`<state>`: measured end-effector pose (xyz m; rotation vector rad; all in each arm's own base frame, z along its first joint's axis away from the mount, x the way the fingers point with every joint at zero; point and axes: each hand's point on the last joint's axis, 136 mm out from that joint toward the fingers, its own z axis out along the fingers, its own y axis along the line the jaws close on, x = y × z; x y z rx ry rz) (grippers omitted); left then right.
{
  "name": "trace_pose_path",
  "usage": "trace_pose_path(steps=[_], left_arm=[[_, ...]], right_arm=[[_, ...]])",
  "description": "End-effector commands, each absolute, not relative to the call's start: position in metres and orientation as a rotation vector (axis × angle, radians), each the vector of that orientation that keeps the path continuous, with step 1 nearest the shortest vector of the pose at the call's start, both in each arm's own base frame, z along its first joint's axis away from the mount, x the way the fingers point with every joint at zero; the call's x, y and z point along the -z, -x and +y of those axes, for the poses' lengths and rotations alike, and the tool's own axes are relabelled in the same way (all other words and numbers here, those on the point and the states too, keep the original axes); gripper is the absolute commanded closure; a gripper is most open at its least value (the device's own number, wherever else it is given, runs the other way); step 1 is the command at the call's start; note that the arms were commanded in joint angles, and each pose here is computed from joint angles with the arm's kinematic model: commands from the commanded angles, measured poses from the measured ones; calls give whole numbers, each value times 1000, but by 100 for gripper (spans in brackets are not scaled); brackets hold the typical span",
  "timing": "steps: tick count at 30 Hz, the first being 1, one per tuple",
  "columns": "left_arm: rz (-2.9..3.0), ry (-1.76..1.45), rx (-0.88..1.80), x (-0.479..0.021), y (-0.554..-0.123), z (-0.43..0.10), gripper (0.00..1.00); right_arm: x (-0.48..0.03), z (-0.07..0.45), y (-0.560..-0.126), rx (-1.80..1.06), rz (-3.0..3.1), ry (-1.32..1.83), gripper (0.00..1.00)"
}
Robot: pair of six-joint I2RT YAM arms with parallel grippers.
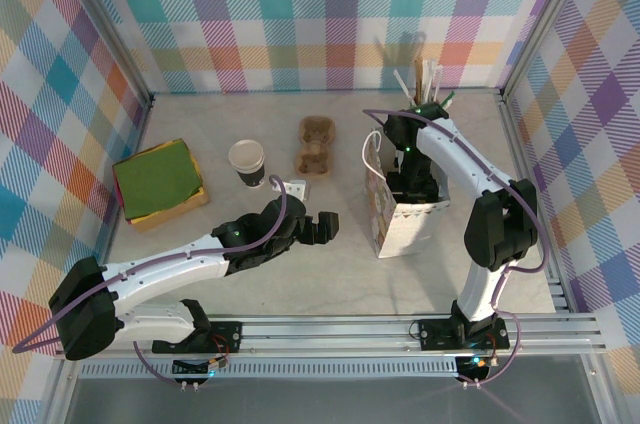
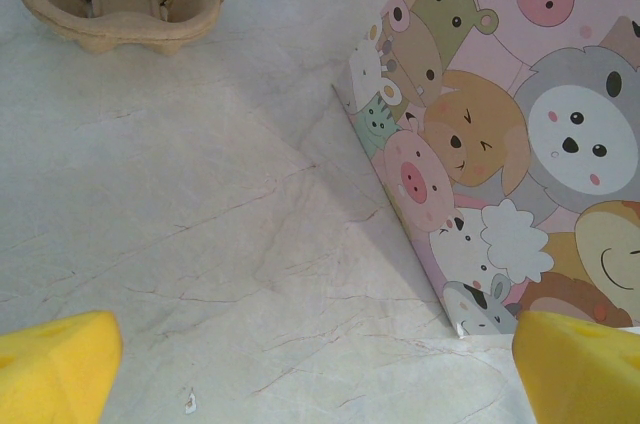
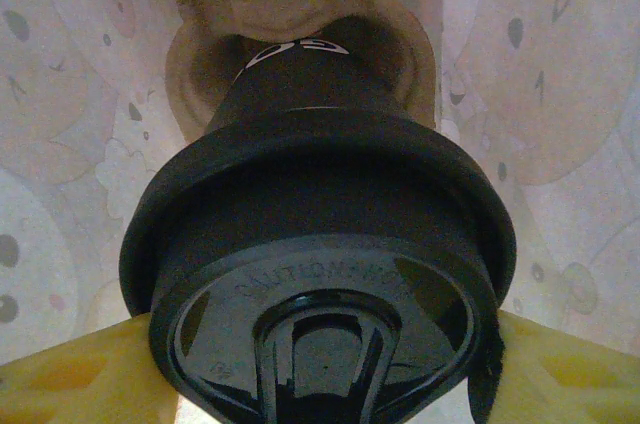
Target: Pack the takeout coffee
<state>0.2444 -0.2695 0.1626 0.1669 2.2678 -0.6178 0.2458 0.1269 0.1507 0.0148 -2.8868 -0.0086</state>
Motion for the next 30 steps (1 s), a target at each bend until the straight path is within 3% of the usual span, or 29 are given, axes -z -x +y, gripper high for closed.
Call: trace_pose_path(steps=[1,30], left_arm=[[2254,-146,618,-171,-249,-267,0],[2259,-146,612,-171,-248,-267,0]], right_arm=[[-147,127,-242,20,-2860,-11,33],[-144,128,-242,39,-2861,-8,33]])
